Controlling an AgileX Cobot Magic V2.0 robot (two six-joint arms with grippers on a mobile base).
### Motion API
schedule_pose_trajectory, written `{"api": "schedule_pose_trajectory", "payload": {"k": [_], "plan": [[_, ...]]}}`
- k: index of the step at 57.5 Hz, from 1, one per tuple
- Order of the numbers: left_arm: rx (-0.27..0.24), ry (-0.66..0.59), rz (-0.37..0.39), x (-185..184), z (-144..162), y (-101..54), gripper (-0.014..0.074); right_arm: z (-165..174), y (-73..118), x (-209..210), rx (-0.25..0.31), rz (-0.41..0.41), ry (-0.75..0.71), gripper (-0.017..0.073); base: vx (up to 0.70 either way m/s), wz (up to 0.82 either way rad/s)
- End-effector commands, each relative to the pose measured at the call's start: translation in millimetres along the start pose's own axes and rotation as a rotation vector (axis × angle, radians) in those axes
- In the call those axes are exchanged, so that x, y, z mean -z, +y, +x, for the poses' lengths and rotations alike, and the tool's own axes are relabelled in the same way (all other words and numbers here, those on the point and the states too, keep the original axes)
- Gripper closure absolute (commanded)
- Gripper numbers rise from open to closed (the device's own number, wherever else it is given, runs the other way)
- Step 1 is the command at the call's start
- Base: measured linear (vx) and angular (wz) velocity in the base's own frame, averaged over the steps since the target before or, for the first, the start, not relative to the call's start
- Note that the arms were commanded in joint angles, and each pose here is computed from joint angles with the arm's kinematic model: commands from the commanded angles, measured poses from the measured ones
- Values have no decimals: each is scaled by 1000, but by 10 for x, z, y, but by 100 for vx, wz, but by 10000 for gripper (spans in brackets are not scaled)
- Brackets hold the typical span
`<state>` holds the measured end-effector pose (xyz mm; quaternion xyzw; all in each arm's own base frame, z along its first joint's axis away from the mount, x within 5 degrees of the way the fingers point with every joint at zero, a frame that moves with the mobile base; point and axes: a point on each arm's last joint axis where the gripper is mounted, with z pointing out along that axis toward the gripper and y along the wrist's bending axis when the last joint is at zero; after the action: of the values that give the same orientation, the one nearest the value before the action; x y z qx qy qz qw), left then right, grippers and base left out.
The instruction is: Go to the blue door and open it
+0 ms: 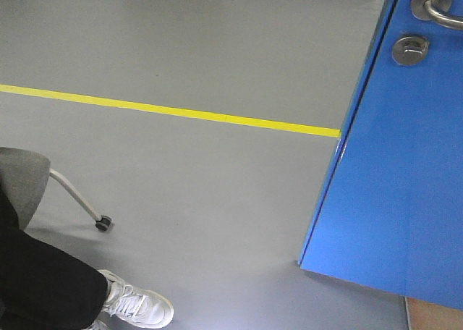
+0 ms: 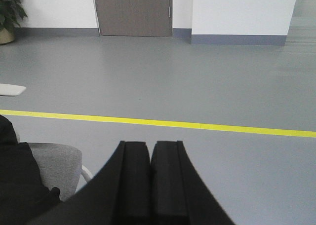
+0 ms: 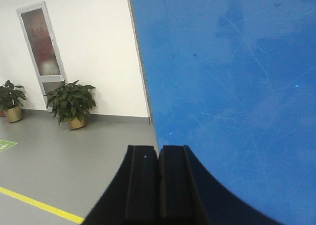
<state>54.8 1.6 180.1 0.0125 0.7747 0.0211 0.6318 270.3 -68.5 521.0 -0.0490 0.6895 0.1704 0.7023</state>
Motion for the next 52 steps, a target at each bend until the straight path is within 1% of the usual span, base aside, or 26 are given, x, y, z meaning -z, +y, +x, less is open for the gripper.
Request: {"api": "schedule_pose_trajectory", "payload": {"k": [1, 14, 19, 21, 24, 25, 26, 27, 28, 29, 30, 31, 33, 36, 37, 38, 39, 40, 41, 43, 44, 45, 47, 48, 49, 52], "plan": [[8, -124, 7, 40, -166, -1, 521, -184, 119, 97, 6, 1, -92, 547, 0, 0], [8, -124, 7, 40, -166, -1, 521, -186, 113, 97, 8, 7, -94, 547, 0, 0], [8, -124, 7, 40, -166, -1, 521, -140, 90, 90, 58, 39, -43, 547, 0, 0], [8, -124, 7, 40, -166, -1, 521, -117, 89, 97, 61, 49, -10, 547, 0, 0], [8, -124, 7, 40, -166, -1, 521, -74, 97, 116, 26, 65, 47, 547, 0, 0], [8, -124, 7, 40, -166, -1, 521, -65, 111, 118, -2, 69, 60, 547, 0, 0], [8, -124, 7, 40, -166, -1, 521, -48, 112, 117, -6, 82, 79, 547, 0, 0], [8, -124, 7, 40, -166, -1, 521, -47, 136, 120, -26, 90, 85, 547, 0, 0], [8, -124, 7, 40, -166, -1, 521, -36, 138, 123, -20, 110, 100, 547, 0, 0], [8, -124, 7, 40, -166, -1, 521, -34, 153, 118, -33, 124, 102, 547, 0, 0], [8, -124, 7, 40, -166, -1, 521, -26, 155, 122, -23, 147, 116, 547, 0, 0], [8, -124, 7, 40, -166, -1, 521, -31, 183, 123, -33, 159, 114, 547, 0, 0], [8, -124, 7, 40, -166, -1, 521, -31, 216, 126, -12, 201, 122, 547, 0, 0], [8, -124, 7, 40, -166, -1, 521, -33, 318, 104, 26, 224, 125, 547, 0, 0], [8, -124, 7, 40, -166, -1, 521, -41, 339, 109, 53, 244, 123, 547, 0, 0], [8, -124, 7, 40, -166, -1, 521, -38, 389, 95, 73, 240, 125, 547, 0, 0], [8, -124, 7, 40, -166, -1, 521, -47, 416, 100, 103, 255, 122, 547, 0, 0], [8, -124, 7, 40, -166, -1, 521, -46, 474, 86, 124, 246, 122, 547, 0, 0], [8, -124, 7, 40, -166, -1, 521, -55, 504, 90, 157, 258, 118, 547, 0, 0], [8, -124, 7, 40, -166, -1, 521, -57, 608, 72, 195, 244, 114, 547, 0, 0], [8, -124, 7, 40, -166, -1, 521, -55, 665, 64, 231, 238, 115, 547, 0, 0], [8, -124, 7, 40, -166, -1, 521, -50, 705, 60, 249, 234, 118, 547, 0, 0], [8, -124, 7, 40, -166, -1, 521, -43, 799, 63, 305, 231, 115, 547, 0, 0], [8, -124, 7, 40, -166, -1, 521, -29, 862, 54, 322, 215, 115, 547, 0, 0], [8, -124, 7, 40, -166, -1, 521, -17, 894, 62, 339, 216, 114, 547, 0, 0], [8, -124, 7, 40, -166, -1, 521, 40, 1030, 71, 358, 189, 109, 547, 0, 0]]}}
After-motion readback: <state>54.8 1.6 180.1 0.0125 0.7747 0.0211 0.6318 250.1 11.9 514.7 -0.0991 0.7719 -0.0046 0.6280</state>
